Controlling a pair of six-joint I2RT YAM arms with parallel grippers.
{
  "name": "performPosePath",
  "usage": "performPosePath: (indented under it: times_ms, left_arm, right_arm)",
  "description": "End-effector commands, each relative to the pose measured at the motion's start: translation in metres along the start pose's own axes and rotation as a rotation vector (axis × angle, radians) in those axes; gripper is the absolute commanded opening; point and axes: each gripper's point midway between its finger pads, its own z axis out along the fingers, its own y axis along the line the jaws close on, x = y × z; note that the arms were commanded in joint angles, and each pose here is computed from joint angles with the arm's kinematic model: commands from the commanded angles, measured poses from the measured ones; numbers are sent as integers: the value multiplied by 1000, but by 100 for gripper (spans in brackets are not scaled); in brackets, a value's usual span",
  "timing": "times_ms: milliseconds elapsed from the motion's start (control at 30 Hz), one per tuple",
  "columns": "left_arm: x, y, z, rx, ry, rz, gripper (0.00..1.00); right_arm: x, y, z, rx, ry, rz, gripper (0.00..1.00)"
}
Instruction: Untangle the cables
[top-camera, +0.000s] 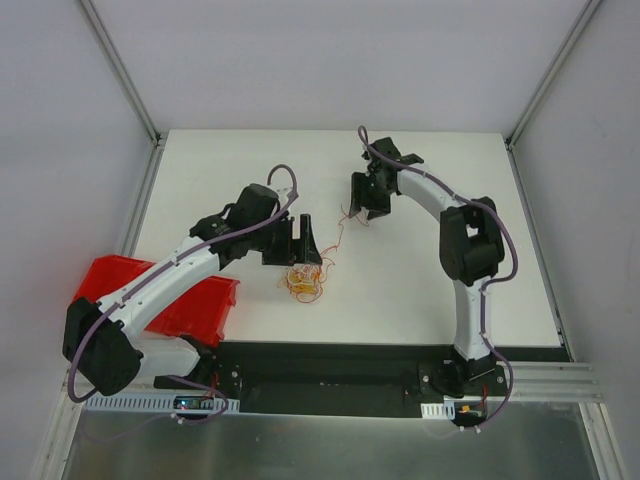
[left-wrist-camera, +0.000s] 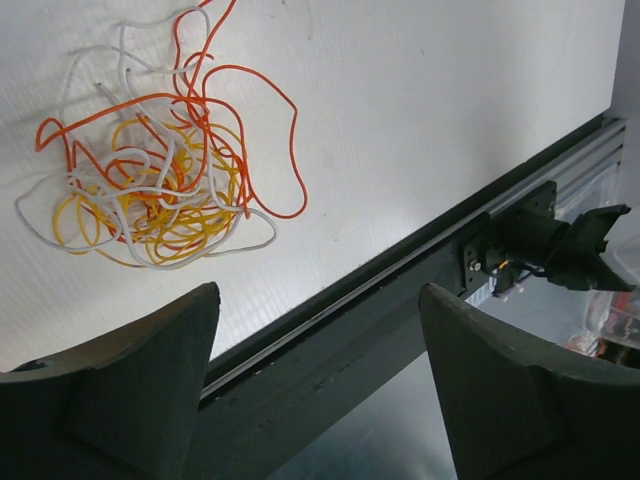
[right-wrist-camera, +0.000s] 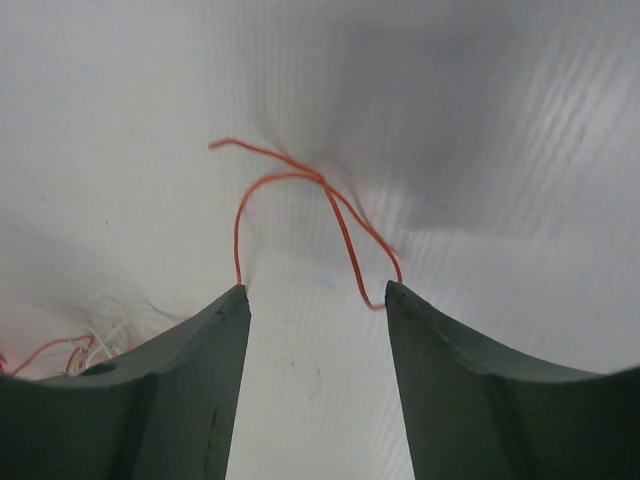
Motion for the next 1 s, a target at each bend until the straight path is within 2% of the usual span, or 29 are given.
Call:
performPosePath:
  times_ms: [0, 33, 67, 100, 167, 233, 333, 400, 500, 600, 700, 767, 833, 967]
  left_arm:
    - [0, -9, -17, 32, -2, 86, 84]
    - [-1, -13, -18, 44, -1, 91, 88]
    - [-1, -16, -18, 57, 7, 95, 89]
    - [-1, -18, -17, 68, 18, 99, 90]
    - [-3, -22, -10, 81, 47, 98, 91]
    - [-8, -28, 1, 94, 86, 81, 90]
    - [-15, -23, 34, 60, 158, 28, 84]
    - [-17, 2, 70, -49, 207, -38, 76]
    - [-7, 31, 102, -165, 286, -136, 67]
    - [14, 50, 116, -226, 351, -216, 67]
    - [25, 67, 123, -270, 379, -210, 66]
    - [32, 80, 125, -304, 395, -192, 65]
    - [38, 91, 127, -332, 409, -178, 65]
    - [38, 106, 123, -377, 393, -133, 65]
  right_arm:
    - [-29, 23, 16, -76, -34, 11, 54]
    - [-30, 21, 22, -72, -28, 8, 48]
    - [-30, 20, 22, -63, -17, 10, 38]
    - [-28, 18, 22, -53, 4, 7, 22]
    - [-26, 18, 9, -37, 23, -17, 0]
    - [-22, 15, -15, -16, 11, -32, 0]
    - [-14, 24, -71, -41, -68, -57, 0]
    - [-1, 32, -122, -83, -138, -68, 0]
    - [23, 36, -173, -121, -204, -61, 0]
    - [32, 43, -238, -175, -293, -27, 0]
    - [24, 57, -318, -247, -455, -27, 0]
    - [15, 72, -387, -300, -619, -52, 0]
    - [13, 85, -438, -359, -733, -53, 0]
    - [17, 109, -511, -518, -919, -48, 0]
